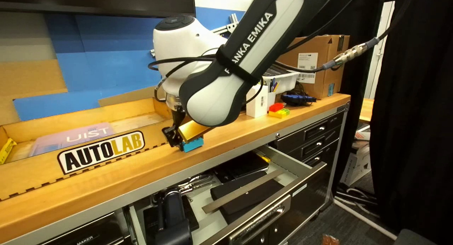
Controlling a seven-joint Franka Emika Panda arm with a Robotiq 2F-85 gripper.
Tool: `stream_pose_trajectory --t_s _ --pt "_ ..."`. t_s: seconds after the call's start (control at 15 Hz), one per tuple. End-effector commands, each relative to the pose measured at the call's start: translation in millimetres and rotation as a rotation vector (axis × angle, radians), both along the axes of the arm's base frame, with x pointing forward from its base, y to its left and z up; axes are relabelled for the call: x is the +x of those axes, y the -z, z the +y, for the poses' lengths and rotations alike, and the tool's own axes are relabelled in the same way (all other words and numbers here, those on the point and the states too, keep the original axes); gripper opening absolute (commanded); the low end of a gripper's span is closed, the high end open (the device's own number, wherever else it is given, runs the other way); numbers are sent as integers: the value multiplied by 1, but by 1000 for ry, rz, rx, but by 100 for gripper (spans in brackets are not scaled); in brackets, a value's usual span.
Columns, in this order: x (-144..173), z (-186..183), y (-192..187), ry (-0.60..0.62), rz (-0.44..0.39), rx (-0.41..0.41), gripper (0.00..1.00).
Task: Put the blue object inside the drawer.
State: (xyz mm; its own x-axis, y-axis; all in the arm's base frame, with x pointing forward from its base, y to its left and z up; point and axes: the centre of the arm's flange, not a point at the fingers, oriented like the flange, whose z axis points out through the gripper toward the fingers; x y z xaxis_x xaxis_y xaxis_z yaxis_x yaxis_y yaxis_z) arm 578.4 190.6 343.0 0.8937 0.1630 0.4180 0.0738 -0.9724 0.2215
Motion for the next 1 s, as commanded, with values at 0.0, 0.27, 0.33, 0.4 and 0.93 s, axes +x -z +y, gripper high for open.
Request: stream_pose_trajectory --t_s 0.0,0.27,0.33,0.4,0.93 --pt "-47 -18 -18 11 59 7 47" --pt "-79 -31 -2 -8 87 -14 47" --pt "-88 -35 5 -20 92 -17 47" --pt "-95 -40 12 -18 96 -25 47" --pt "-112 -51 65 43 15 -60 53"
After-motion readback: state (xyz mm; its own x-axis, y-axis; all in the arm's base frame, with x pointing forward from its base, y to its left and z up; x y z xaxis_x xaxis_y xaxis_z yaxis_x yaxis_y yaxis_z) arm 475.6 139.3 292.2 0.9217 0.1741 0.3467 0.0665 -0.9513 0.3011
